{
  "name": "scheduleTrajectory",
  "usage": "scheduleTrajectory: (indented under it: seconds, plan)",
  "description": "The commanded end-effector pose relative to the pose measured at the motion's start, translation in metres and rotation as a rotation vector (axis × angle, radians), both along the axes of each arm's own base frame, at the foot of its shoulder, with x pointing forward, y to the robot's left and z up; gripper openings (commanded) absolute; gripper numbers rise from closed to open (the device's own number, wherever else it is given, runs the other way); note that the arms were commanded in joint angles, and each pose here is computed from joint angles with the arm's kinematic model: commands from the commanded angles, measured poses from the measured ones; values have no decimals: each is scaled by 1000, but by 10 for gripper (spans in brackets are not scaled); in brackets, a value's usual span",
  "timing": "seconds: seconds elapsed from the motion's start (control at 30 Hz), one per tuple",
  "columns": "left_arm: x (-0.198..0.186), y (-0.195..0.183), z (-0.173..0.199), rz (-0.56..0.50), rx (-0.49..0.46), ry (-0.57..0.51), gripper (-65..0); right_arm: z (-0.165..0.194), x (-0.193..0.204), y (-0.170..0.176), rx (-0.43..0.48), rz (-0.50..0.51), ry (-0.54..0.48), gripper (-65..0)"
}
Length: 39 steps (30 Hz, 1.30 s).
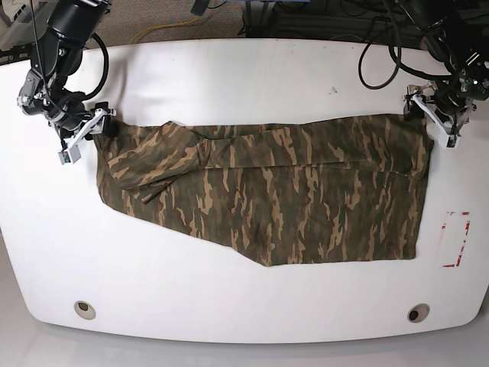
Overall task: Fold the T-shirt properly
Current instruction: 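Open both grippers and move them to the shirt's two short ends, then grasp the shirt's two end corners with both grippers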
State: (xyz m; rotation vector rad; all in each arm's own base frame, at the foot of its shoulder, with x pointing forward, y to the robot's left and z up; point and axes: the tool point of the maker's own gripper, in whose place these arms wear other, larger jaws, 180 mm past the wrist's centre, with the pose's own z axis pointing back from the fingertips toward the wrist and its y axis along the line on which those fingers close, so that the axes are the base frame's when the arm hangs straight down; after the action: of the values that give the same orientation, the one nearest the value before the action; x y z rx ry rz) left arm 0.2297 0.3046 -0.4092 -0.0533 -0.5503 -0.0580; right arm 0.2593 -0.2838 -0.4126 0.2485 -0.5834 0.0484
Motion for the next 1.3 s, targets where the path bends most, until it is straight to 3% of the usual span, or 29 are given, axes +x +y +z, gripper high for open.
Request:
scheduleTrajectory:
  seconds: [0.0, 0.13, 0.33, 0.47, 0.6, 0.77, 0.93, 1.1, 1.27]
  plan:
    - [7, -4, 4, -29, 5, -10, -389, 16, 11, -8, -18, 2, -56, -336]
    - [9, -9, 5, -49, 8, -11, -650, 16, 11, -8, -18, 2, -56, -336]
    - [17, -8, 24, -67, 51, -62, -650, 15, 12, -8, -17, 1, -55, -336]
    - [31, -10, 63, -105, 137, -164, -650, 15, 12, -8, -17, 1, -55, -336]
    - [38, -11, 90, -123, 205, -196, -650, 15, 13, -7, -14, 1, -57, -336]
    - [66, -6, 121, -110, 242, -268, -650, 16, 13, -7, -14, 1, -58, -336]
    - [91, -6, 127, -101, 202, -299, -650, 16, 13, -7, -14, 1, -58, -336]
    - [108, 0, 116, -116, 230, -238, -650, 16, 13, -7, -14, 1, -58, -336]
    - [118, 4, 100, -99, 185, -193, -650, 15, 12, -7, -14, 1, -55, -336]
